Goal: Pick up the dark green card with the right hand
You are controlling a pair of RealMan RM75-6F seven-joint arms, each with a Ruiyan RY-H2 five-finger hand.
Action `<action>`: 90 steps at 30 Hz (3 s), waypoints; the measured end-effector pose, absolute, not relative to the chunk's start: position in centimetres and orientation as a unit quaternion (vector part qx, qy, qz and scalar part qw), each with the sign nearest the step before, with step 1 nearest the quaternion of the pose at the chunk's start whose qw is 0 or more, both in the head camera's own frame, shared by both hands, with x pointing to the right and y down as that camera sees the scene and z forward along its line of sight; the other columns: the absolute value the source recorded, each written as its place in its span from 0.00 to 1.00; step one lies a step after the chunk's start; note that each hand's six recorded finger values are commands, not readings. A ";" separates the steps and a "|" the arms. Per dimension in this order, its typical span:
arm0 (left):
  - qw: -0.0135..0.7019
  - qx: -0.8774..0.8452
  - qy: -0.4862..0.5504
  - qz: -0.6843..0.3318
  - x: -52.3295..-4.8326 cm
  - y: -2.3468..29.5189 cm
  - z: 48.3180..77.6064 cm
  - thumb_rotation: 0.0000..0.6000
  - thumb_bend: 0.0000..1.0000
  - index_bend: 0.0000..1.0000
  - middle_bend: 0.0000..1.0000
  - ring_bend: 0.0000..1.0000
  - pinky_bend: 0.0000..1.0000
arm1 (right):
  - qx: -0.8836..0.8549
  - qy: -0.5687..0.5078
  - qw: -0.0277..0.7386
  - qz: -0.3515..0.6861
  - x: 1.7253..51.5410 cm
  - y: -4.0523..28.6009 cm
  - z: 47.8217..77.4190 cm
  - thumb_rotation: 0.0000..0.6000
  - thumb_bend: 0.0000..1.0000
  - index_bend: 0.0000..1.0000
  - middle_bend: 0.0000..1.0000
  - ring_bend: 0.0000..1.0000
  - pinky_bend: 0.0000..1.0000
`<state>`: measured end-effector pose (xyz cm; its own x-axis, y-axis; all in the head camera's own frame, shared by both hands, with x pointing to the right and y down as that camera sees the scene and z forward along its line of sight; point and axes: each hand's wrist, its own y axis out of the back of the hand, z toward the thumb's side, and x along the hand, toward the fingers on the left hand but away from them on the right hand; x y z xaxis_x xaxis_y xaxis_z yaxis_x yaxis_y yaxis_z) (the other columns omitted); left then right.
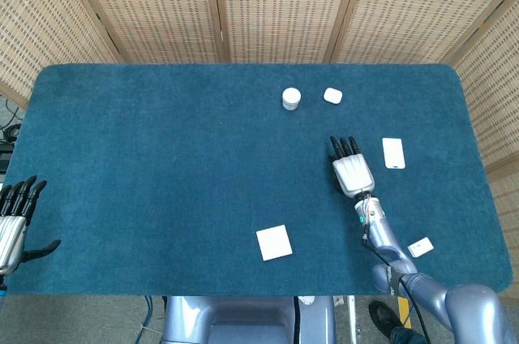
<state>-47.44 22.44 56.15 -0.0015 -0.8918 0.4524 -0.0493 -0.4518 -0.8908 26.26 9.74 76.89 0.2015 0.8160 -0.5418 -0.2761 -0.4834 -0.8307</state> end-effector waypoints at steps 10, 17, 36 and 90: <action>0.356 -0.613 0.381 -0.594 -47.2 22.4 56.3 1.00 0.00 0.00 0.00 0.00 0.00 | -0.604 -0.209 0.469 0.609 27.6 9.0 77.5 1.00 0.31 0.33 0.00 0.00 0.00; 0.357 -0.612 0.380 -0.595 -47.1 22.5 56.4 1.00 0.00 0.00 0.00 0.00 0.00 | -0.606 -0.215 0.465 0.608 27.7 8.8 77.4 1.00 0.31 0.44 0.00 0.00 0.00; 0.356 -0.612 0.381 -0.594 -47.2 22.4 56.3 1.00 0.00 0.00 0.00 0.00 0.00 | -0.641 -0.205 0.424 0.606 27.2 9.2 77.7 1.00 0.55 0.62 0.00 0.00 0.00; 0.347 -0.629 0.385 -0.580 -47.5 23.3 55.1 1.00 0.00 0.00 0.00 0.00 0.00 | -0.632 -0.429 0.415 0.494 34.3 10.5 58.9 1.00 0.00 0.00 0.00 0.00 0.00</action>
